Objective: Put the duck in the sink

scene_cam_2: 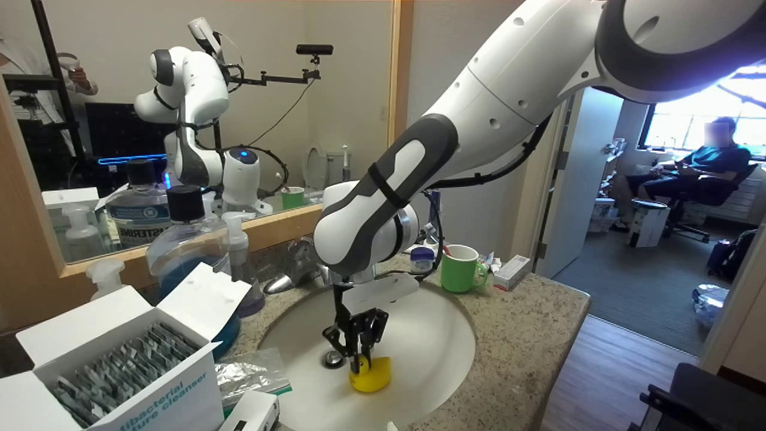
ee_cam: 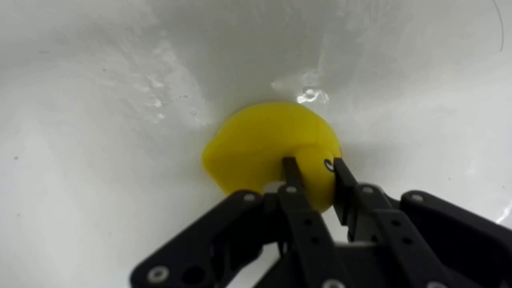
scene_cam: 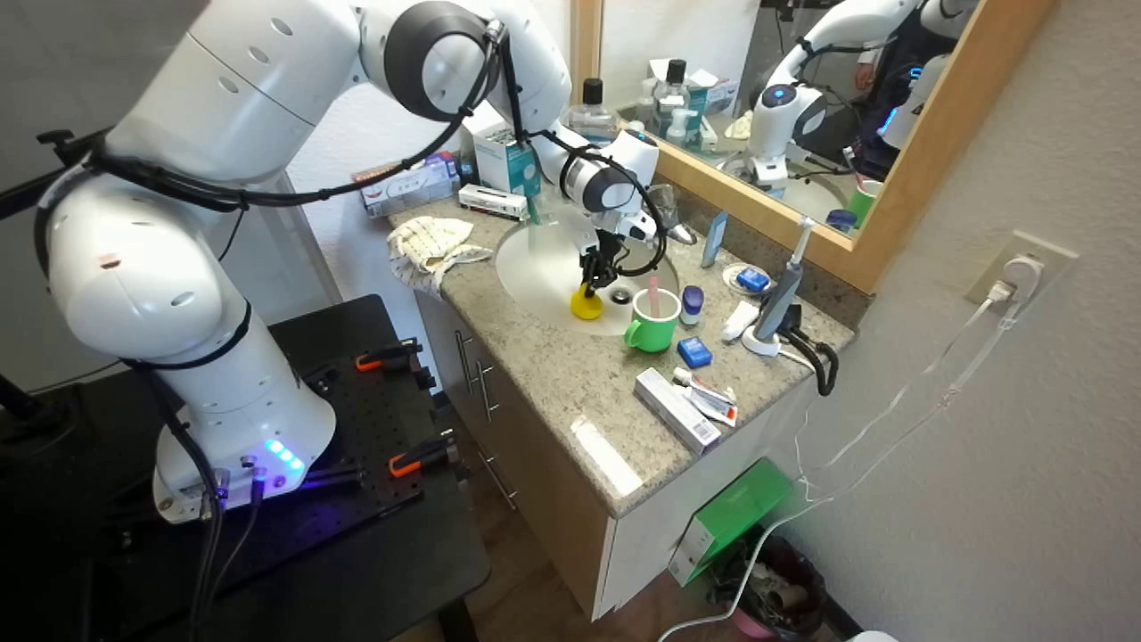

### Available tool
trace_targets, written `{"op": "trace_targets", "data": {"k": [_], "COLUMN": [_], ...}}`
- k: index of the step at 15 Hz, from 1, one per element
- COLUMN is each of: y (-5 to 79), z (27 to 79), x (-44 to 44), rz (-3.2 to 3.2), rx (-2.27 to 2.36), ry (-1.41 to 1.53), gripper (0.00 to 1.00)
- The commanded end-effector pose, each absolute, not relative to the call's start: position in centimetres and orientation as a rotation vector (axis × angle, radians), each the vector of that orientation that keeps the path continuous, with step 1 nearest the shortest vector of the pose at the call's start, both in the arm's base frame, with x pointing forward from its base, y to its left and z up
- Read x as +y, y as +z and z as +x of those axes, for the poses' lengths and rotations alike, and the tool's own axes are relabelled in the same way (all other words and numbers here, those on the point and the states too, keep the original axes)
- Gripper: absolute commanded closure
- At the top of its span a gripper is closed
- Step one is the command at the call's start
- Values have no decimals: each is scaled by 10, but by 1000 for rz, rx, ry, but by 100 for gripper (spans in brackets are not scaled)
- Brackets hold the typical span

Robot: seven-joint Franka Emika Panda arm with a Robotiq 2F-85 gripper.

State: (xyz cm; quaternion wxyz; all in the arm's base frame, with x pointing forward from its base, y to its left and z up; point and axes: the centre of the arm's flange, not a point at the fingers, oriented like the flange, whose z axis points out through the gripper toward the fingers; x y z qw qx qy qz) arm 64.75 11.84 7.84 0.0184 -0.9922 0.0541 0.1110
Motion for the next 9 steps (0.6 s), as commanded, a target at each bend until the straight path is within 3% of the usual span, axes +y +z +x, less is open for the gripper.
{"op": "trace_targets", "data": {"k": [1, 9], "y": [79, 87], "z": [656, 651], "x": [119, 120], "rz": [-3067, -3074], "rx": [164, 176], "ry": [327, 288], "gripper": [51, 0]}}
